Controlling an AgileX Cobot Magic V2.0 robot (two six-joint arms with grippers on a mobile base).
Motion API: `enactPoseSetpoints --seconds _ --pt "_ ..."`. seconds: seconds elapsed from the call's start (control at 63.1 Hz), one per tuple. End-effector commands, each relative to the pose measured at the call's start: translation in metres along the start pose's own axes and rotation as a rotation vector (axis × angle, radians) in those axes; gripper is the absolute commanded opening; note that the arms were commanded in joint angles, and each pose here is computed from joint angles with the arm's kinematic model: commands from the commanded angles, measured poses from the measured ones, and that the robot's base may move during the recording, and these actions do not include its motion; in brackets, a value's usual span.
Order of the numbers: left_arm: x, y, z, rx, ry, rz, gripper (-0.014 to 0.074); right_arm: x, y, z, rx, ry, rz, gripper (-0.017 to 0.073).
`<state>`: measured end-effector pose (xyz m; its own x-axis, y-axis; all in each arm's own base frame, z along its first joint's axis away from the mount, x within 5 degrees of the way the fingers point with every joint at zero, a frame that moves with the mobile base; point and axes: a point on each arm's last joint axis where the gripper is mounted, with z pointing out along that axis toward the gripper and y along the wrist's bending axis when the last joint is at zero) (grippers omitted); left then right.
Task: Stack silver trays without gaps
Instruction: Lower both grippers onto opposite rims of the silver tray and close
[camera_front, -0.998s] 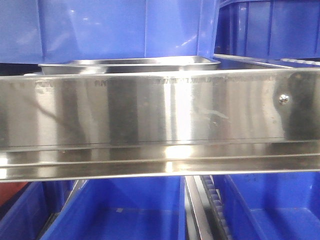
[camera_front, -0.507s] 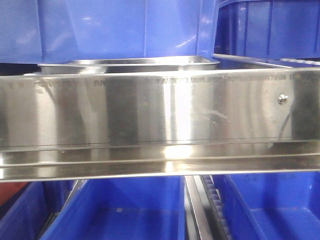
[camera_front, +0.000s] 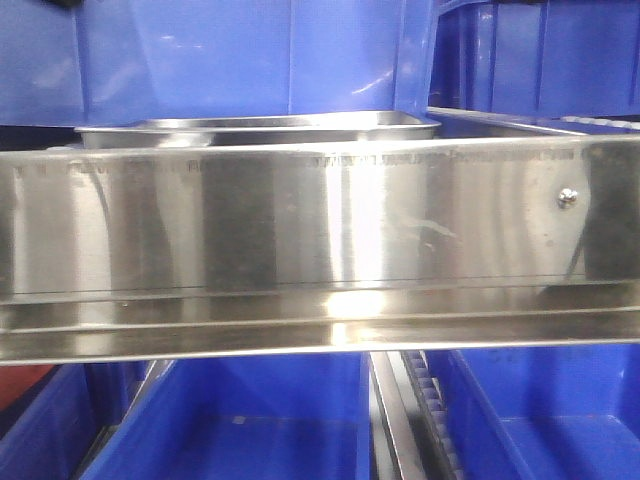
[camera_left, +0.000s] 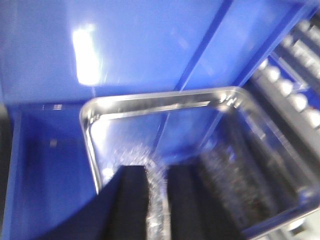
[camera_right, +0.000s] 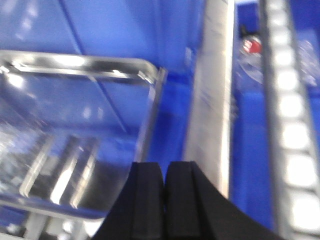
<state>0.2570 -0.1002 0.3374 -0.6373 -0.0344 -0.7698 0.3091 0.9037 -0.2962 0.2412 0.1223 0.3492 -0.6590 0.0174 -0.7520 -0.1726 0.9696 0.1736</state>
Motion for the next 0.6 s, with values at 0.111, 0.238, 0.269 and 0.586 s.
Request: enactPoseSetpoints --seconds 0.111,0.238,0.269,0.586 --pt "0.001 0.001 0.010 -0.007 0.023 0.005 0.0274 -0.001 0.004 0.016 -0.007 0.010 -0.007 0.0242" --pt "0.001 0.003 0.018 -0.016 0.029 0.007 0.0287 0.007 0.007 0.037 -0.003 0.093 0.030 0.0244" --pt "0.000 0.004 0.019 -0.018 0.028 0.007 0.0287 0.008 0.009 0.042 -0.007 0.107 0.041 0.0230" --pt "-0.004 0.005 0.043 -0.016 0.147 0.012 0.0285 -0.003 0.016 0.068 0.048 0.220 0.033 0.0193"
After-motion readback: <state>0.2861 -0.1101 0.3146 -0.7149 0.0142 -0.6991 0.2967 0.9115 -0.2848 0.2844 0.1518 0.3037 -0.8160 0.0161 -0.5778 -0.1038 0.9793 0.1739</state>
